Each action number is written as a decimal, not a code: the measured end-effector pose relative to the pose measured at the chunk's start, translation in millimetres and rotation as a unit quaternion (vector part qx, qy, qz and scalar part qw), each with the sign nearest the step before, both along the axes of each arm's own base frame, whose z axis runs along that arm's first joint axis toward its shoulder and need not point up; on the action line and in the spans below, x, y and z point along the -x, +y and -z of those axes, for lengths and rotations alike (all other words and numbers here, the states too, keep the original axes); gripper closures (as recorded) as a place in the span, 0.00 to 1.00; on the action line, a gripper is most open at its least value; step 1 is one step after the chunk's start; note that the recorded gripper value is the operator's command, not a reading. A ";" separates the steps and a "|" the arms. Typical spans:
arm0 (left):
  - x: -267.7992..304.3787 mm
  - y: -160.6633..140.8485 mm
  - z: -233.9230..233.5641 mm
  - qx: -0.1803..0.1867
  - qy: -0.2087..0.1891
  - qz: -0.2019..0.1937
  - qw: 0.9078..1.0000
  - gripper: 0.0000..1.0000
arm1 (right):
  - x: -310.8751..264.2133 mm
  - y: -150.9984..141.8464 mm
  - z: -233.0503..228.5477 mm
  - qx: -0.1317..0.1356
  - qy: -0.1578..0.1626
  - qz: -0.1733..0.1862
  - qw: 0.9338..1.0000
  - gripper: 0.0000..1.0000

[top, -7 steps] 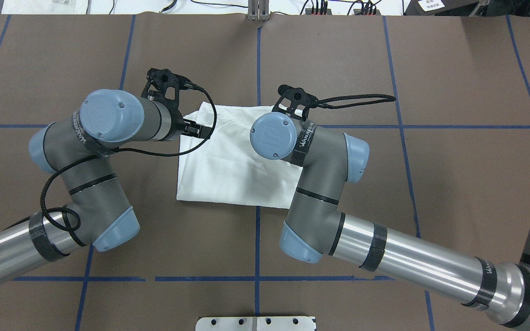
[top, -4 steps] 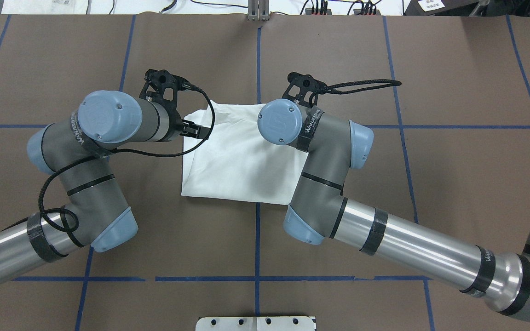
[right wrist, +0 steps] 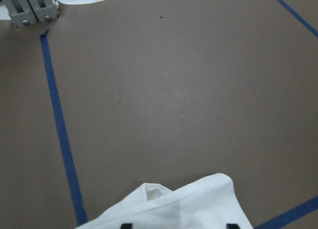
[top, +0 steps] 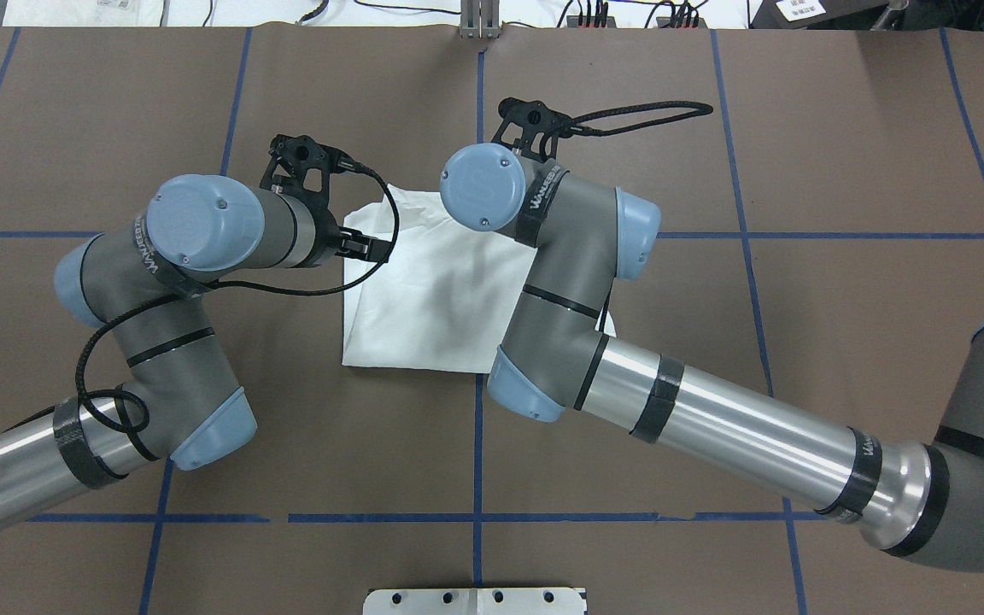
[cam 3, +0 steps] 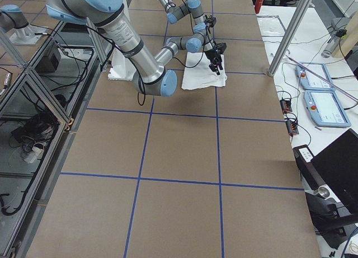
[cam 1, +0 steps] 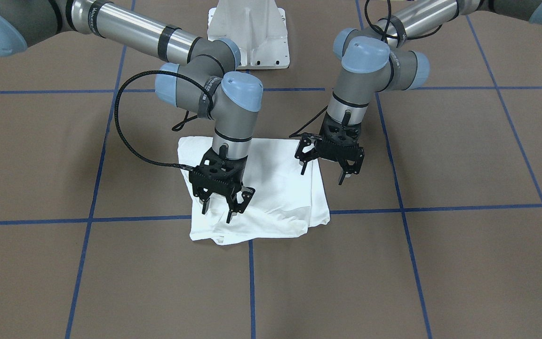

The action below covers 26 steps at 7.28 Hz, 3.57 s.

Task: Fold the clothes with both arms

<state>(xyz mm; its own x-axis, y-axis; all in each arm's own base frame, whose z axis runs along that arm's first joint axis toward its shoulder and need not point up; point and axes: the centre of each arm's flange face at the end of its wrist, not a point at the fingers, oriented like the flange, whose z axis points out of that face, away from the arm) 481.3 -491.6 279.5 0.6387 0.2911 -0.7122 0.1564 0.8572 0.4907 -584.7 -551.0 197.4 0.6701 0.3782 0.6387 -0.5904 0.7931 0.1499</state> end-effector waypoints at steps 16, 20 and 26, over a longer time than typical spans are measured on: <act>17.2 -66.7 -42.8 0.034 0.081 0.062 0.994 0.01 | -132.6 2.5 -40.4 -0.015 -0.032 0.135 0.990 0.00; 62.8 -63.9 -48.5 -0.032 0.026 0.013 0.999 0.00 | -149.5 -5.6 -49.6 -0.009 -0.030 0.159 0.987 0.00; 433.6 -35.0 -175.2 -0.120 -0.140 -0.124 0.975 0.00 | -465.8 14.0 -260.2 -0.043 0.021 0.336 0.941 0.00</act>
